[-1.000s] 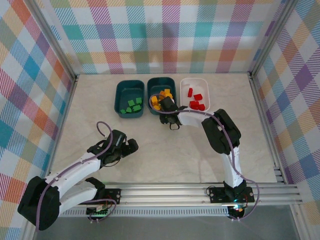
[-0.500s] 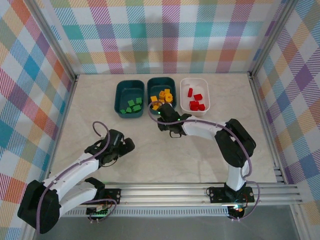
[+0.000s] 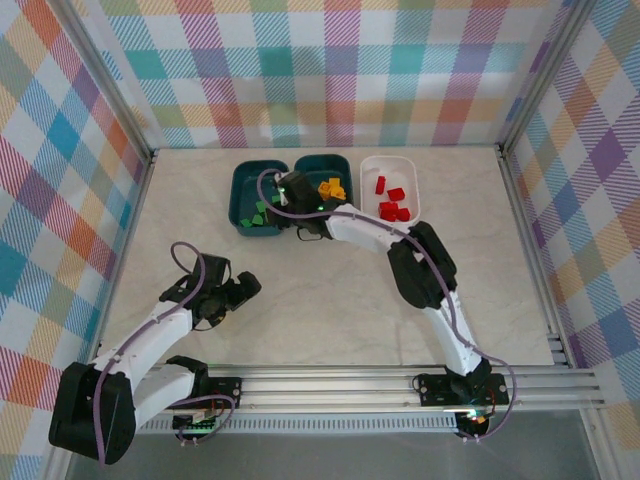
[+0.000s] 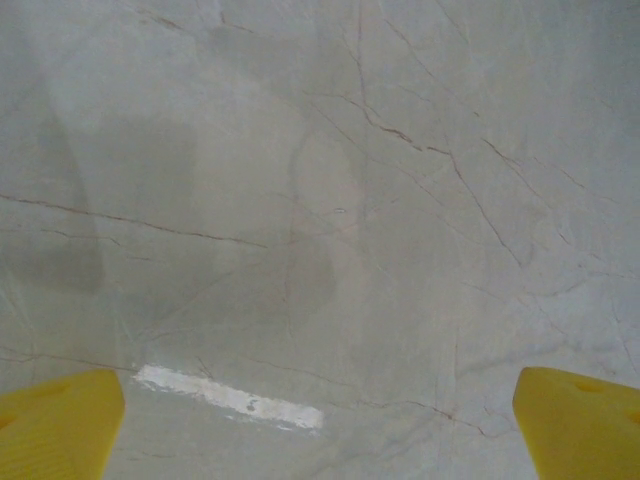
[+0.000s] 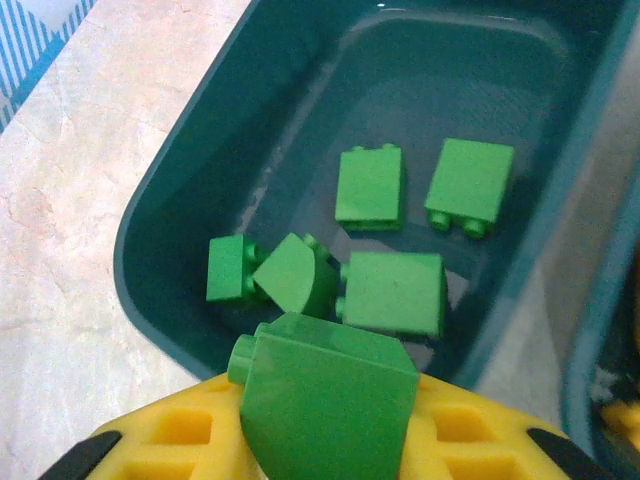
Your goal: Sort the legos into containers by color
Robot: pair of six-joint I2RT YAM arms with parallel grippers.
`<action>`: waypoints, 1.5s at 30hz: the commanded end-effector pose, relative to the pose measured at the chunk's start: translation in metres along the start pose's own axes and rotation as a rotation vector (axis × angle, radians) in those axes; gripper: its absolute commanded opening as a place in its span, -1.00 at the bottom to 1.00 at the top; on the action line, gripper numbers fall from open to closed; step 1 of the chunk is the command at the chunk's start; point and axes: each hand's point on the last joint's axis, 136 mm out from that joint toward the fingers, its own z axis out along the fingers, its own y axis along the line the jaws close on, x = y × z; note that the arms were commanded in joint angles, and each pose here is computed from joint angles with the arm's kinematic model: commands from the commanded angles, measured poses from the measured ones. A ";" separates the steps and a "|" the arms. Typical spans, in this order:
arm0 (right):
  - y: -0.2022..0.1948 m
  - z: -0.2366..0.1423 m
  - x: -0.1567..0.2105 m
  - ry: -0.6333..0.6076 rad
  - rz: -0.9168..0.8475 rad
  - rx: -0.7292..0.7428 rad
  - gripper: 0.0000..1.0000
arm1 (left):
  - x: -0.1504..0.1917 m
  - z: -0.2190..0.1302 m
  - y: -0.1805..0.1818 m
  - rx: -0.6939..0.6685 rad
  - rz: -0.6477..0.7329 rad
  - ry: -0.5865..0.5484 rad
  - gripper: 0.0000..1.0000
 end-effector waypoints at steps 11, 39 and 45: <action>0.020 -0.071 -0.042 -0.110 -0.054 -0.024 0.36 | 0.000 -0.012 -0.011 0.070 0.013 -0.003 1.00; -0.168 -0.307 0.049 -0.596 -0.170 0.474 0.99 | -0.114 -0.100 -0.094 0.249 0.418 -0.704 1.00; -0.199 -0.307 0.060 -0.559 -0.307 0.586 0.99 | -0.135 -0.094 -0.060 0.017 0.499 -0.858 1.00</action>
